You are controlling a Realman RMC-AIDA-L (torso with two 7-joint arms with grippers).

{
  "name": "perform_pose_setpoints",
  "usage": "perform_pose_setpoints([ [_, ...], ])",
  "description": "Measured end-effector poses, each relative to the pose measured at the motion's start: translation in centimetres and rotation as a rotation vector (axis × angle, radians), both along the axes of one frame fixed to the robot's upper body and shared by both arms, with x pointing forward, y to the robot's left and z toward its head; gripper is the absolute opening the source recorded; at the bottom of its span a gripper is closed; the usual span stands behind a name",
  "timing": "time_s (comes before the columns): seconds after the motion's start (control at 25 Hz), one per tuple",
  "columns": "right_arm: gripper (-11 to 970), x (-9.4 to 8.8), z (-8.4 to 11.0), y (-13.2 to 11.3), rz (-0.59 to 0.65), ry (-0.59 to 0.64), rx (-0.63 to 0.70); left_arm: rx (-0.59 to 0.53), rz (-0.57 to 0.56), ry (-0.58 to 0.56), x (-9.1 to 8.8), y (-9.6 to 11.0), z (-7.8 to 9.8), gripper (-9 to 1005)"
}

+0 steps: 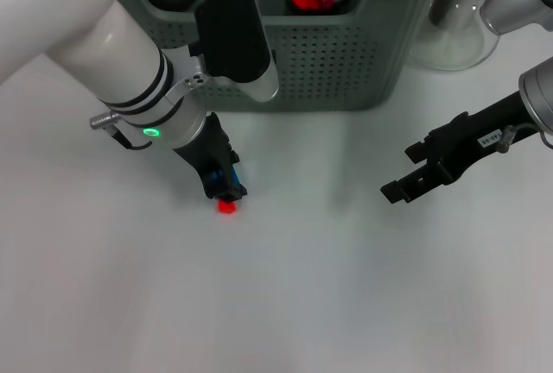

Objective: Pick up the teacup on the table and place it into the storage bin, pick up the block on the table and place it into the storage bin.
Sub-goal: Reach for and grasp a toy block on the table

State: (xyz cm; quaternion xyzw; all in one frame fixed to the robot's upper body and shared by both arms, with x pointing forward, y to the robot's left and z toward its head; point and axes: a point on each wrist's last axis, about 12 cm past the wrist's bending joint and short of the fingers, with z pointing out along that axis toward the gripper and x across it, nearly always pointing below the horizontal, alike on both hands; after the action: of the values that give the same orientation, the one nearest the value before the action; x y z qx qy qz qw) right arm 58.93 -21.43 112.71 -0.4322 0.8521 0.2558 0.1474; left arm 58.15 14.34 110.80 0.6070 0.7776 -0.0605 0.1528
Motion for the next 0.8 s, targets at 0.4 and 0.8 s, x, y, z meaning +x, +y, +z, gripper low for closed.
perform_pose_setpoints([
  [0.4, 943, 0.00, 0.00, 0.00, 0.000, 0.000, 0.000, -0.007, 0.018, 0.010, 0.14, 0.53, 0.15, 480],
  [0.8, 944, -0.01, -0.01, 0.02, 0.001, 0.000, -0.001, -0.006, 0.025, 0.014, 0.15, 0.67, -0.08, 485],
])
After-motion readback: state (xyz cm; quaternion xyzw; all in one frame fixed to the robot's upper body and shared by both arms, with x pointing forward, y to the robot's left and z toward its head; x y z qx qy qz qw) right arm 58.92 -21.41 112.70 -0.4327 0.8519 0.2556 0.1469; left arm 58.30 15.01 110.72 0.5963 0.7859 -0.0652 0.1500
